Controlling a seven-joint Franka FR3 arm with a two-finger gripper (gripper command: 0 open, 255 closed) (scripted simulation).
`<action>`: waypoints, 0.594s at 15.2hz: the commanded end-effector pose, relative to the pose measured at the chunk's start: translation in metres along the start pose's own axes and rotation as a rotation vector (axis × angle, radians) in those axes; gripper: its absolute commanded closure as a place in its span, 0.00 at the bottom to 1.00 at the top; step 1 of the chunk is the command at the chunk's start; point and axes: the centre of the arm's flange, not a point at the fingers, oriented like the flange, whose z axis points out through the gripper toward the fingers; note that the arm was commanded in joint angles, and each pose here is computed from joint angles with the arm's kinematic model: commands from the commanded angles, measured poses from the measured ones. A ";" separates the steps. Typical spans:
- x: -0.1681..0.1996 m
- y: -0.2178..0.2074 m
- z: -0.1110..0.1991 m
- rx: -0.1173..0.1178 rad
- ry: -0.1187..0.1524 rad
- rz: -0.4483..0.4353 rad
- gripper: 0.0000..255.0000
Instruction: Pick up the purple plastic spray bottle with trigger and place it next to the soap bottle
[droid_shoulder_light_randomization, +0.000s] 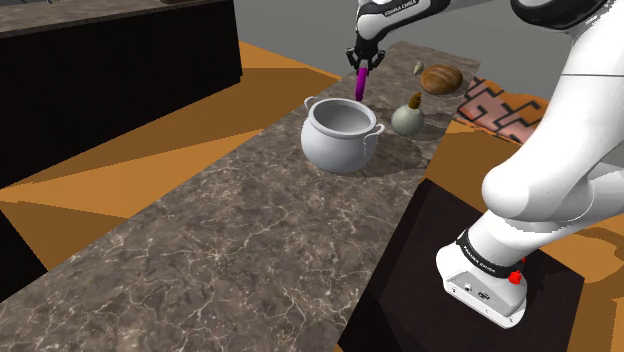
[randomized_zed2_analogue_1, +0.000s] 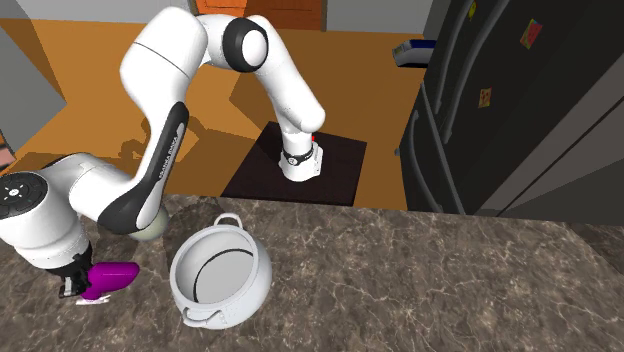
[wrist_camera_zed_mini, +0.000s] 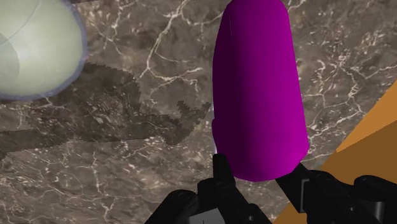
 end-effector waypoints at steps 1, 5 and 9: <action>-0.005 0.000 0.017 -0.006 -0.009 0.001 1.00; -0.012 -0.001 0.037 -0.006 -0.009 0.001 1.00; -0.019 -0.003 0.057 -0.006 -0.009 0.001 1.00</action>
